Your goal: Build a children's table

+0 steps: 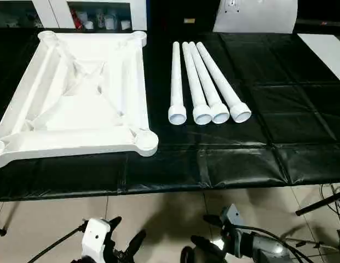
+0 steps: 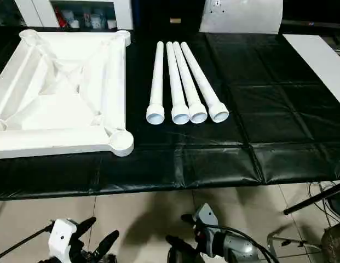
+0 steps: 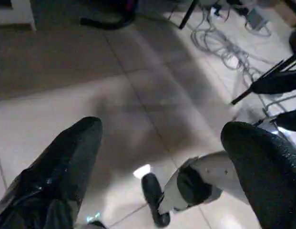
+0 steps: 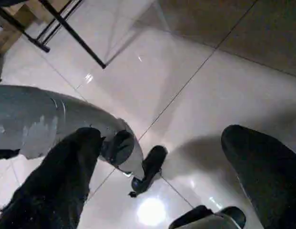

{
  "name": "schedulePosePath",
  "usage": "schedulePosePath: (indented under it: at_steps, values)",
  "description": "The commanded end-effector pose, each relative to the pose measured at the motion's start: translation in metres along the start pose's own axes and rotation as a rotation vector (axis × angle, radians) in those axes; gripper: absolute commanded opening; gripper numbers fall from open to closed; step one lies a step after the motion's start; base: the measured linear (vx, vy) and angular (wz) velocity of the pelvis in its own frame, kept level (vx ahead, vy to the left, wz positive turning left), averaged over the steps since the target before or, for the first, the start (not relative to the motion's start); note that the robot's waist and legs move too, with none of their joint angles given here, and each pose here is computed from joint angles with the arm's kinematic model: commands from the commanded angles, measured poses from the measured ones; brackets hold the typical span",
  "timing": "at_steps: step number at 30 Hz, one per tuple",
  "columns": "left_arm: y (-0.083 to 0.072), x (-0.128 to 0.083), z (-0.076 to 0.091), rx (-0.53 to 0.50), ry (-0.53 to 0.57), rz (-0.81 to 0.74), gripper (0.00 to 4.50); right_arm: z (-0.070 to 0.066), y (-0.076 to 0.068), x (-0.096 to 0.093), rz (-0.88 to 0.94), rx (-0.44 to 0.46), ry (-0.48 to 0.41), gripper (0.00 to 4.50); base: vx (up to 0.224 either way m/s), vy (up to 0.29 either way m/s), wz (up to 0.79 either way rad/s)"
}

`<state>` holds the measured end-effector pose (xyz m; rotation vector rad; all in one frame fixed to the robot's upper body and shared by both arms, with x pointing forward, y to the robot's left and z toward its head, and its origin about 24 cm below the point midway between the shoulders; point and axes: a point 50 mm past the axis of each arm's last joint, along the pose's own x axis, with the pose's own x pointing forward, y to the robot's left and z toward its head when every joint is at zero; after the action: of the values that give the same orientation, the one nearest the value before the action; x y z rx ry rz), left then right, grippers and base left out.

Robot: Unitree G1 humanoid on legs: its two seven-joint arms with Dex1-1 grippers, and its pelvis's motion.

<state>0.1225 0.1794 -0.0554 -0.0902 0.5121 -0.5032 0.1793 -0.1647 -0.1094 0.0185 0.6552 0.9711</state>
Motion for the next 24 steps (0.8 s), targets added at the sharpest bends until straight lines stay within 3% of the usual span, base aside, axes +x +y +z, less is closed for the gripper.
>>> schedulePosePath:
  at_steps: [1, 2, 4, 6, 7, 8, 12, 15, 24]
  values:
    - [0.006, 0.001, -0.019, -0.027, 0.105, 0.053, 4.46, -0.013, -0.009, -0.009, -0.108, 0.011, 0.134, 4.49, 0.000, 0.000, 0.00]
    - [0.006, 0.001, -0.019, -0.027, 0.105, 0.053, 4.46, -0.013, -0.009, -0.009, -0.108, 0.011, 0.134, 4.49, 0.000, 0.000, 0.00]
    - [0.014, 0.006, -0.035, -0.044, 0.186, 0.119, 4.46, -0.021, -0.015, -0.014, -0.217, 0.030, 0.215, 4.49, 0.000, 0.000, 0.00]
    - [0.025, 0.018, -0.052, -0.091, 0.255, 0.234, 4.46, -0.029, -0.021, -0.020, -0.365, 0.095, 0.244, 4.49, 0.000, 0.000, 0.00]
    - [0.025, 0.018, -0.052, -0.091, 0.255, 0.234, 4.46, -0.029, -0.021, -0.020, -0.365, 0.095, 0.244, 4.49, 0.000, 0.000, 0.00]
    - [0.030, 0.025, -0.059, -0.119, 0.289, 0.291, 4.46, -0.035, -0.021, -0.022, -0.445, 0.192, 0.237, 4.49, 0.000, 0.000, 0.00]
    - [0.037, 0.024, -0.060, -0.103, 0.307, 0.323, 4.46, -0.045, -0.021, -0.025, -0.579, 0.335, 0.233, 4.49, 0.000, 0.000, 0.00]
    - [0.039, 0.035, -0.059, -0.096, 0.362, 0.314, 4.46, -0.049, -0.020, -0.025, -0.689, 0.447, 0.219, 4.49, 0.000, 0.000, 0.00]
    - [0.038, 0.049, -0.061, -0.104, 0.377, 0.319, 4.46, -0.048, -0.021, -0.022, -0.724, 0.428, 0.267, 4.49, -0.023, 0.002, 0.01]
